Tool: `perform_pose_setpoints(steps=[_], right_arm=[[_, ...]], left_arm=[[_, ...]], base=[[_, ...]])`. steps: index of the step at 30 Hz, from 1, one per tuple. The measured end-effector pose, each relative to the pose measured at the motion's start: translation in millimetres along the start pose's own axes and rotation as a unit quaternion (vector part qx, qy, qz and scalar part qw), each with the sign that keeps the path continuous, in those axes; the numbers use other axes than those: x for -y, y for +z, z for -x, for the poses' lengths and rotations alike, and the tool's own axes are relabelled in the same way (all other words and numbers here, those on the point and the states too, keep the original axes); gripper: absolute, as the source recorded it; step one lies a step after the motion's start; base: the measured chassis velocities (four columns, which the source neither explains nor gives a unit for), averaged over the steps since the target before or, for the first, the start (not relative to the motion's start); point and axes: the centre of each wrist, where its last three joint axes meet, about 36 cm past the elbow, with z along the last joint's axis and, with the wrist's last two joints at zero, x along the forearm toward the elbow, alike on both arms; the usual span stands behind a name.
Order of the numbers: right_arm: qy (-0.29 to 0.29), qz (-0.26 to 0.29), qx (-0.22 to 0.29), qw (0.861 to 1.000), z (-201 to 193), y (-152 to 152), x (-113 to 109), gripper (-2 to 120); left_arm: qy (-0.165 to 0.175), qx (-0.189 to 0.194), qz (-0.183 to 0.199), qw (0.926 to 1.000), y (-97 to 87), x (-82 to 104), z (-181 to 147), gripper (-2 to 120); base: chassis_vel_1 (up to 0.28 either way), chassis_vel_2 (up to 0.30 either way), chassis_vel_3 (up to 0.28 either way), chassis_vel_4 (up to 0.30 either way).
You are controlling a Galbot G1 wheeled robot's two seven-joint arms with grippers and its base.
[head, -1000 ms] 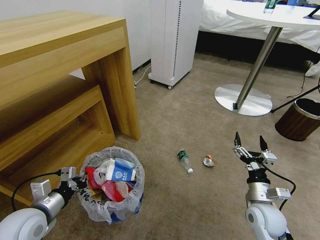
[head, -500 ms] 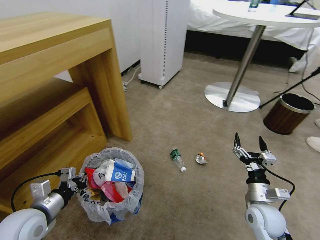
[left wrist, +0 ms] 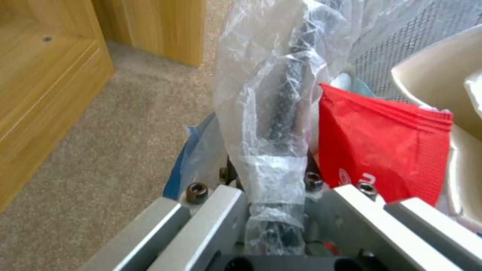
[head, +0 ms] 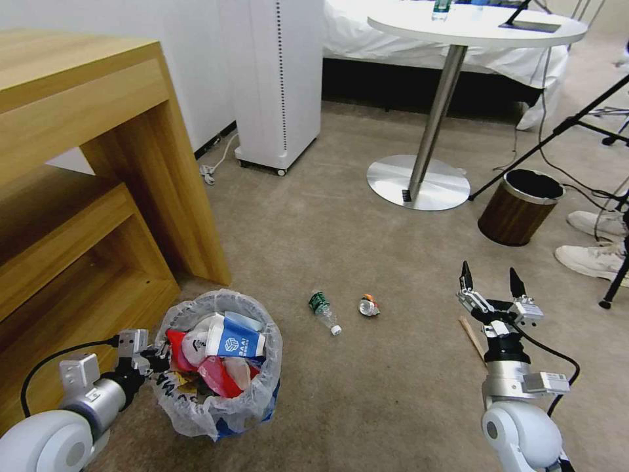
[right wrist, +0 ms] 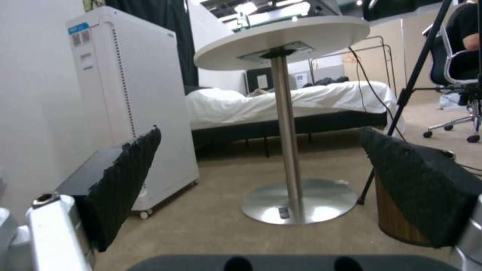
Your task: Pick up the trash bin and place the garbage on the floor into it.
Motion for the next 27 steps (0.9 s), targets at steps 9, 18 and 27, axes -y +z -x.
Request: perform_pose_setpoints(steps=[9,18,27], right_arm=[[-0.007,0.001,-0.007,1.000,-3.3,5.4,3.8,100],[-0.007,0.002,-0.015,1.000,-5.1,1.5,5.5,100],[-0.004,0.000,-0.016,1.000,-7.8,-0.7,5.0,100]], left_arm=[[-0.005,-0.005,-0.001,1.0000,3.5,-2.3,0.8,1],[-0.004,-0.002,0.000,1.0000,4.6,0.2,-1.2,1],[0.001,0.004,0.002,1.0000,2.9,5.9,-5.8,1]], base=[[0.000,0.000,0.000,0.000],[0.000,0.000,0.000,0.000],[-0.044,0.036,0.041,-0.049]])
